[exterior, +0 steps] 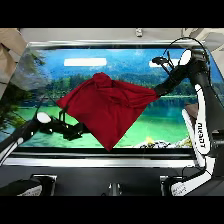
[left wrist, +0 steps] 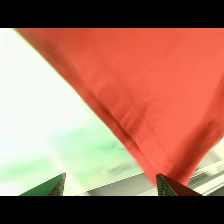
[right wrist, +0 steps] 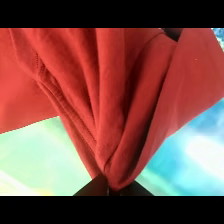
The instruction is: Fold the shirts.
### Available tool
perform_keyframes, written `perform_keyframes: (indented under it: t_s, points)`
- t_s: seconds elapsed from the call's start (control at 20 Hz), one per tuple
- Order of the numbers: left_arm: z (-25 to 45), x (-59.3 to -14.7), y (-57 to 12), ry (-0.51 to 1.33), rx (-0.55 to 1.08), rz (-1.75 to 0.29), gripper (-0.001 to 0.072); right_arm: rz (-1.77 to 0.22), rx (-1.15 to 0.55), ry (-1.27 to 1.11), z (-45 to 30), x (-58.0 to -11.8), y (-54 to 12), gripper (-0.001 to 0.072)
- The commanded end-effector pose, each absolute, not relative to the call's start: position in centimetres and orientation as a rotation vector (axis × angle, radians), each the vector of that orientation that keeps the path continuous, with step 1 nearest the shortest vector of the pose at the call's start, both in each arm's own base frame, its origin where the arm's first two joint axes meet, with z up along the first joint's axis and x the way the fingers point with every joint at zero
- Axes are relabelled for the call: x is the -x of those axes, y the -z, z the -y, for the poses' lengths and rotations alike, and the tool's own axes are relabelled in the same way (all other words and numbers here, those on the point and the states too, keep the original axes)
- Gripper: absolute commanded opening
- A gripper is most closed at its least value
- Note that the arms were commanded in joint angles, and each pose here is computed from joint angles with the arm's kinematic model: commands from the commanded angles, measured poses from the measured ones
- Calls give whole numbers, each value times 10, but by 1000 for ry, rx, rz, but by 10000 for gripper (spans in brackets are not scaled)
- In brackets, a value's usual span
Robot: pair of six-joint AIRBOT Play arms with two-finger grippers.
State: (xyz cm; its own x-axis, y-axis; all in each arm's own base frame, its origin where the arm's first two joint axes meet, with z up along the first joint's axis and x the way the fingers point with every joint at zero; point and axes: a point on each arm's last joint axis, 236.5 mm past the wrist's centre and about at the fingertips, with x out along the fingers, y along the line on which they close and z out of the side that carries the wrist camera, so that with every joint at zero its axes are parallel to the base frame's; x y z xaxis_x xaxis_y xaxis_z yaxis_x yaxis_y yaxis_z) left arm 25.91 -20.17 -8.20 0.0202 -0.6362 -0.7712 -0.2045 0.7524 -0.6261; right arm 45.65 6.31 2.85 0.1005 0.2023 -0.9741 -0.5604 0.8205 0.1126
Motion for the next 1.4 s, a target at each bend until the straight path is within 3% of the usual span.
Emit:
perform_keyframes:
  t_s: [0.0, 0.25, 0.35, 0.45, 0.5, 0.55, 0.6, 0.8, 1.0, 1.15, 1.35]
  points:
    - [216, -257, 99, 317, 857, -1449, 692, -1359, 317, -590, -65, -455, -29, 23]
    - [224, -297, 102, 230, 936, -1328, 662, -1359, 316, -590, -66, -455, -29, 23]
    - [230, -315, 102, 246, 920, -1320, 617, -1363, 316, -591, -65, -455, -29, 23]
    - [236, -333, 105, 251, 919, -1317, 453, -1363, 322, -583, -63, -455, -29, 25]
    - [240, -340, 105, 259, 924, -1323, 296, -1368, 331, -569, -59, -456, -28, 26]
    - [243, -346, 101, 295, 912, -1324, 59, -1382, 336, -554, -52, -454, -27, 26]
    - [243, -351, 92, 349, 883, -1309, 23, -1401, 327, -548, -45, -450, -27, 26]
    - [194, -373, 56, 405, 705, -1234, 20, -1531, 227, -499, 3, -422, -22, 25]
    - [111, -424, 10, 298, 643, -1054, 20, -1679, 77, -537, -5, -331, 21, 24]
    - [91, -453, -7, 272, 638, -978, 21, -1569, -193, -650, -73, -282, 40, 25]
    - [105, -429, 27, 321, 623, -1141, 48, -1435, -202, -581, -76, -287, 42, 23]
